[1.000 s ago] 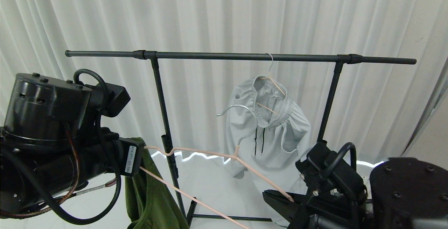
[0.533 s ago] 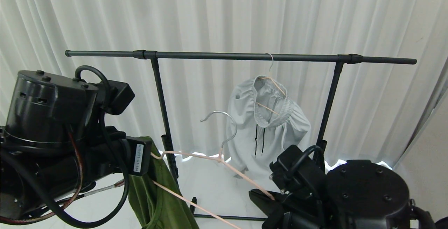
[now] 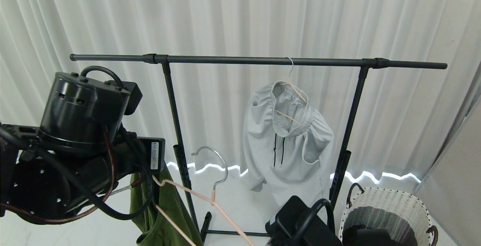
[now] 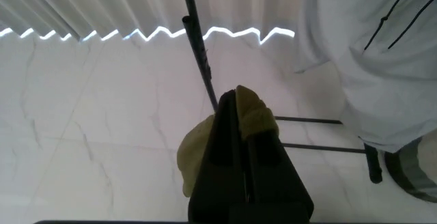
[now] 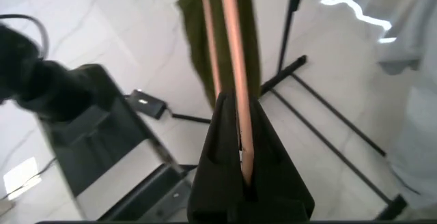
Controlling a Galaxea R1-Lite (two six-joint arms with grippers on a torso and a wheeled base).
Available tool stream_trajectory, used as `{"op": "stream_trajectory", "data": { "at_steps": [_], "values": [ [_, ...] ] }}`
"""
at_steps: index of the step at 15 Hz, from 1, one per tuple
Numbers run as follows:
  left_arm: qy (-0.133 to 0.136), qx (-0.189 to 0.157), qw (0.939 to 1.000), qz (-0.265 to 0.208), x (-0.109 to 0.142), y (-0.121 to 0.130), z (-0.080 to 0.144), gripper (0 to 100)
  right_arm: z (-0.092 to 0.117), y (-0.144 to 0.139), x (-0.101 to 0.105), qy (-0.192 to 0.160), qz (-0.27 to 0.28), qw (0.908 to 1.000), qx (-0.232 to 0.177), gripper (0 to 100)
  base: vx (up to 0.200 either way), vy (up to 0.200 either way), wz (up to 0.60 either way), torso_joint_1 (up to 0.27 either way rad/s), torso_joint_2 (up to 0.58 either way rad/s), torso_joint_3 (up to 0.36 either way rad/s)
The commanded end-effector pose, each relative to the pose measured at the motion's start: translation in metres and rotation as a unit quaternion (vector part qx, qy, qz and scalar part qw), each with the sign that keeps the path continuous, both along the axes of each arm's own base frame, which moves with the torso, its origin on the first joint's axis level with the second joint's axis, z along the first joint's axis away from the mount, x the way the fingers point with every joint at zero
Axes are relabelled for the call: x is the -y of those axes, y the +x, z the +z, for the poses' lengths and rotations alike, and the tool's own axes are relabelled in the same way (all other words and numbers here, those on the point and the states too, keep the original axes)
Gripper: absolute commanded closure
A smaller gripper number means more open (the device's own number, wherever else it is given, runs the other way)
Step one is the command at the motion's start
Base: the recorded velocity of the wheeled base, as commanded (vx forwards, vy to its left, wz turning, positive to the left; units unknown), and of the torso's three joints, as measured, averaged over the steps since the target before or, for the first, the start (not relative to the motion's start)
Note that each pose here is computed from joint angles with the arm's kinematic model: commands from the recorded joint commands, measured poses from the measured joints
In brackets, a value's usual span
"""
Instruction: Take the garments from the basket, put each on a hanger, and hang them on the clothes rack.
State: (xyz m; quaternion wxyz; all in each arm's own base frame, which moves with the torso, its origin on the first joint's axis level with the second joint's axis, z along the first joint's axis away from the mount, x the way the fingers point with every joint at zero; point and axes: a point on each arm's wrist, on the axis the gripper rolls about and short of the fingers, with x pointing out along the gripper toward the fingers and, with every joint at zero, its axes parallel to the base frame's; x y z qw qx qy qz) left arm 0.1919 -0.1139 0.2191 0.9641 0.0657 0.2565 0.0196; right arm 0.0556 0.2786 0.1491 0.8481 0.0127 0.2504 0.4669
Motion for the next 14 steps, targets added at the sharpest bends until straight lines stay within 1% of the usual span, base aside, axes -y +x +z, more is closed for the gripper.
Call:
{"op": "stream_trajectory", "data": {
  "at_steps": [1,2,4,6,8,11,14],
  "values": [
    [0.003,-0.004,1.0000,-0.001,0.002,0.002,-0.002,100,-0.002,-0.008,-0.003,-0.002,0.013,0.9999,-0.003,100,0.000,0.000,0.00,0.000,0.00,0.000],
    [0.003,-0.004,1.0000,0.000,0.002,0.003,-0.002,100,-0.003,-0.008,-0.003,-0.003,0.012,0.9999,-0.004,100,0.000,0.000,0.00,0.000,0.00,0.000],
    [0.006,-0.008,0.9999,0.007,0.000,0.005,-0.004,100,-0.008,0.007,-0.002,-0.005,-0.037,0.9992,-0.015,100,0.000,0.000,0.00,0.000,0.00,0.000],
    [0.010,-0.013,0.9997,0.016,-0.002,0.009,-0.007,100,-0.006,0.024,0.004,-0.001,-0.078,0.9968,-0.013,100,0.000,0.000,0.00,0.000,0.00,0.000],
    [0.011,-0.013,0.9997,0.017,-0.002,0.009,-0.008,100,-0.001,0.034,0.009,0.008,-0.102,0.9947,-0.009,100,0.000,0.000,0.00,0.000,0.00,0.000],
    [0.012,-0.013,0.9998,0.007,0.001,0.006,-0.007,100,0.000,0.034,0.009,0.011,-0.103,0.9947,-0.007,100,0.000,0.000,0.00,0.000,0.00,0.000],
    [0.004,-0.004,0.9996,-0.029,0.013,-0.005,-0.002,100,-0.001,0.034,0.005,0.008,-0.099,0.9950,-0.006,100,0.000,0.000,0.00,0.000,0.00,0.000]
  ]
}}
